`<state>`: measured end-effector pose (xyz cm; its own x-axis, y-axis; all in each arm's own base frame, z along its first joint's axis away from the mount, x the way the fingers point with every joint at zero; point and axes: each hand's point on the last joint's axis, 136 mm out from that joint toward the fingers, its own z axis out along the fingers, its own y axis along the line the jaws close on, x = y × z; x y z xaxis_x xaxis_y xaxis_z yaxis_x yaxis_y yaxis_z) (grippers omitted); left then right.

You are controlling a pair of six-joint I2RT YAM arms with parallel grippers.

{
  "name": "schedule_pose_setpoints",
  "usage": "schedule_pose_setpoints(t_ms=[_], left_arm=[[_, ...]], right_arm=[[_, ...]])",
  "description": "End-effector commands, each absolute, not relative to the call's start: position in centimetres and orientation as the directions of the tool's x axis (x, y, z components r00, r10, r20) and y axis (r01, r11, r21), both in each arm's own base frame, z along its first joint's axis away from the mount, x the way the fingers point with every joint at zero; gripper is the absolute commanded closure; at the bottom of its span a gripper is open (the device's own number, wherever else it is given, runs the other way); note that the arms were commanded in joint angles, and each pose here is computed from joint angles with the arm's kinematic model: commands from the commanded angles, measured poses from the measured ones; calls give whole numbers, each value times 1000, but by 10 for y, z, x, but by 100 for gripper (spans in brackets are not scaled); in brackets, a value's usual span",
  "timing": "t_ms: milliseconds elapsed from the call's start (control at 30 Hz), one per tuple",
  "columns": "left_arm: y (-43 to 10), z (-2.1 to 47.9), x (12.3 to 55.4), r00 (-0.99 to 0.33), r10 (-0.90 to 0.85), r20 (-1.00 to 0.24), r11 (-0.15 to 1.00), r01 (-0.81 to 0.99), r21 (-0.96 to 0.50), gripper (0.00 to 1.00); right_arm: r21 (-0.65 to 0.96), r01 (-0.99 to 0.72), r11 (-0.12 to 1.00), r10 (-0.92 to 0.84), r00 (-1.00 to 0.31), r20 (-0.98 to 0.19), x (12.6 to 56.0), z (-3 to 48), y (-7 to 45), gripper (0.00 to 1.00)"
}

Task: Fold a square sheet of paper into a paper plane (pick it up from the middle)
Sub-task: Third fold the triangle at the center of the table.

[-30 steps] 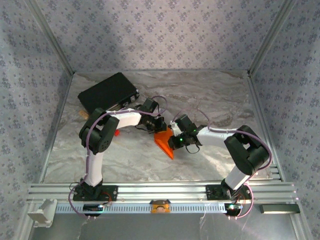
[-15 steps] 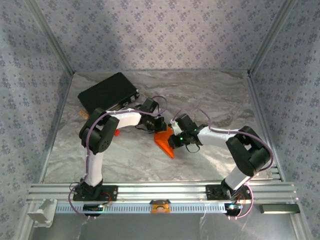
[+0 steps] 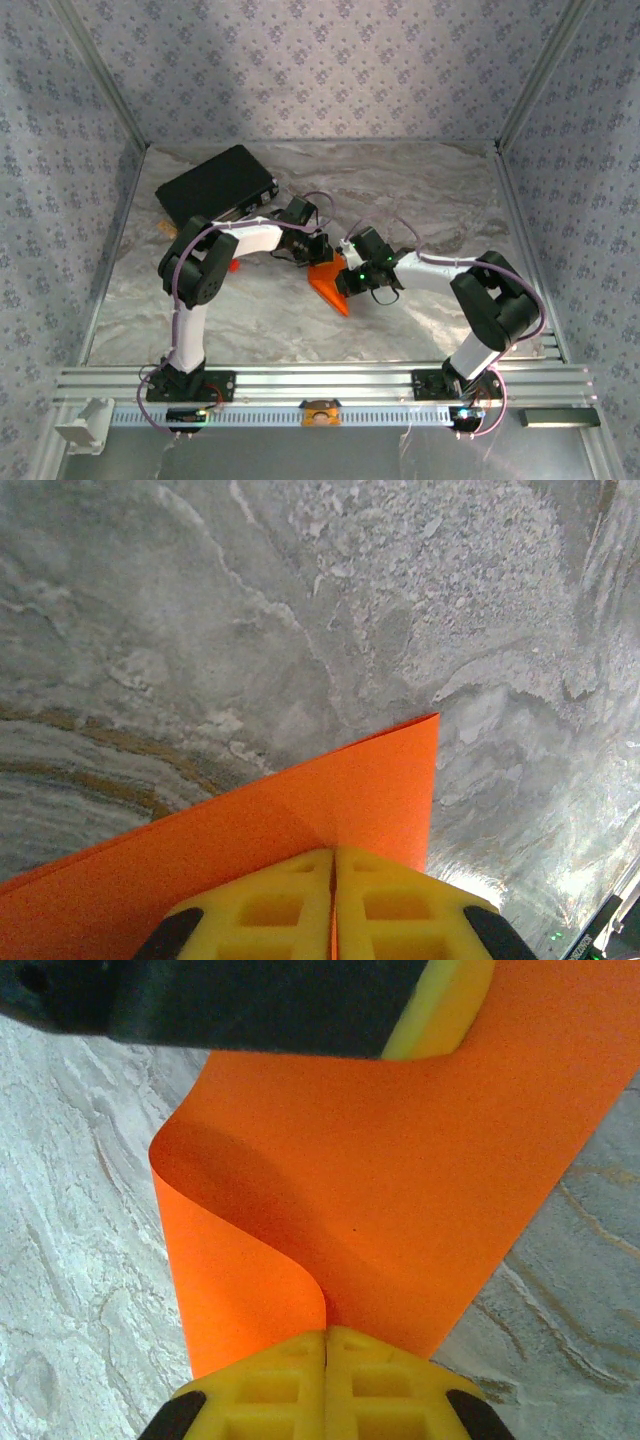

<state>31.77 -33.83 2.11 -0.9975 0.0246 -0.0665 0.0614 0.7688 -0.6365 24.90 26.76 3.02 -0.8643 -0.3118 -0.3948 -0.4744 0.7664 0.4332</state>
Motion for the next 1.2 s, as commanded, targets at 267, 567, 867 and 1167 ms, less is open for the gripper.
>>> schedule_pose_setpoints(t_ms=[267, 567, 867, 1167], left_arm=[[-330, 13, 307, -999, 32, -29, 794, 43, -607, 91], [-333, 23, 313, -998, 35, -55, 785, 62, -616, 91], [-328, 79, 342, -982, -30, -187, 768, 97, -633, 77], [-302, 123, 314, -951, -223, -214, 667, 12, -745, 88]], right_arm=[[423, -459, 781, -324, -877, -353, 249, 22, 267, 100], [414, -452, 790, -323, -881, -346, 249, 20, 265, 100], [416, -444, 794, -314, -885, -345, 249, 20, 265, 100], [411, -440, 799, -306, -885, -351, 250, 22, 263, 100]])
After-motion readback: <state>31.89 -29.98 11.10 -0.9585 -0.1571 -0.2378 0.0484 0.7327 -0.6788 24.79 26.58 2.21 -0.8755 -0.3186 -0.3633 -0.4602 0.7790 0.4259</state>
